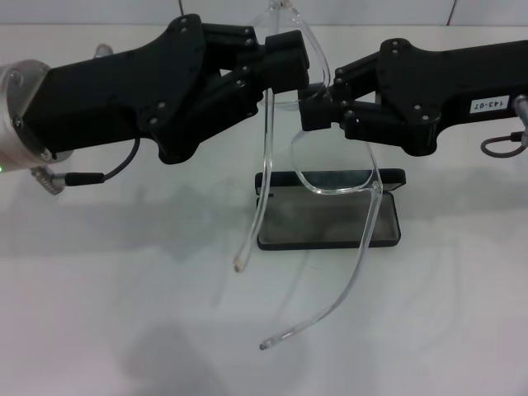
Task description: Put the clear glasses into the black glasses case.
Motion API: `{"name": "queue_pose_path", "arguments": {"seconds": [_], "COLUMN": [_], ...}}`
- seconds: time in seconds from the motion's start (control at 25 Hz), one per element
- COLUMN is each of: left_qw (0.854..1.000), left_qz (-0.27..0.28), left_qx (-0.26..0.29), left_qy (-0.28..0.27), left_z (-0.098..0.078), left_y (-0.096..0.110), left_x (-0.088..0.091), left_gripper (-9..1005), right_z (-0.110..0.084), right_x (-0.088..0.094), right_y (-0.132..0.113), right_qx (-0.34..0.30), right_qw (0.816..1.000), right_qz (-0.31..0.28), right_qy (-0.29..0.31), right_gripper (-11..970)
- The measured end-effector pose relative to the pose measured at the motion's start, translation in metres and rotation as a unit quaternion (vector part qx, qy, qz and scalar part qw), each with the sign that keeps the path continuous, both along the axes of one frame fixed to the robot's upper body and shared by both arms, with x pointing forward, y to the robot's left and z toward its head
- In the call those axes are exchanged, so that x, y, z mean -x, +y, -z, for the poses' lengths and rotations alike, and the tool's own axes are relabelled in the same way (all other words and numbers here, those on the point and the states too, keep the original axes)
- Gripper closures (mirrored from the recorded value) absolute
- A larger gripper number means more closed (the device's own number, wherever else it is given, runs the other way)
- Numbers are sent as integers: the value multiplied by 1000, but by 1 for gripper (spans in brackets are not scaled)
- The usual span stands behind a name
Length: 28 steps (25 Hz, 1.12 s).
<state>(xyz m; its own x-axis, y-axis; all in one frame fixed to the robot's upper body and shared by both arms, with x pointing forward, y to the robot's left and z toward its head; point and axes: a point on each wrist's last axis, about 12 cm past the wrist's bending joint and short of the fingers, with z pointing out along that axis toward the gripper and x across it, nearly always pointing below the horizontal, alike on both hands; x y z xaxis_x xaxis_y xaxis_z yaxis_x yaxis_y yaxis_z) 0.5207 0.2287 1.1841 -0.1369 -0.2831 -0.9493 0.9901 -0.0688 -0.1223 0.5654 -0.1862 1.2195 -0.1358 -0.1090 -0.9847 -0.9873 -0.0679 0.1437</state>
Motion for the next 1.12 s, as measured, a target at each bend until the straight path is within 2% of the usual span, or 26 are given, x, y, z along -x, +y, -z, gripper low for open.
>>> {"name": "queue_pose_path", "arguments": {"seconds": [0.48,1.12], "left_qw": [1000,1000], "left_qz": [-10,-12], "left_qx": [3,17], "left_qy": [-6,-4], "left_z": [8,5], "left_y": [-1,-2], "left_x": [1,0], "left_gripper": [916,917], "right_z": [0,11], "right_x": [1,-4], "right_y": [0,-6], "right_qx": [-8,-12], "right_qw": [1000,999], "right_qz": [-4,42], "right_qy": [2,-22], "right_gripper": [863,884]}}
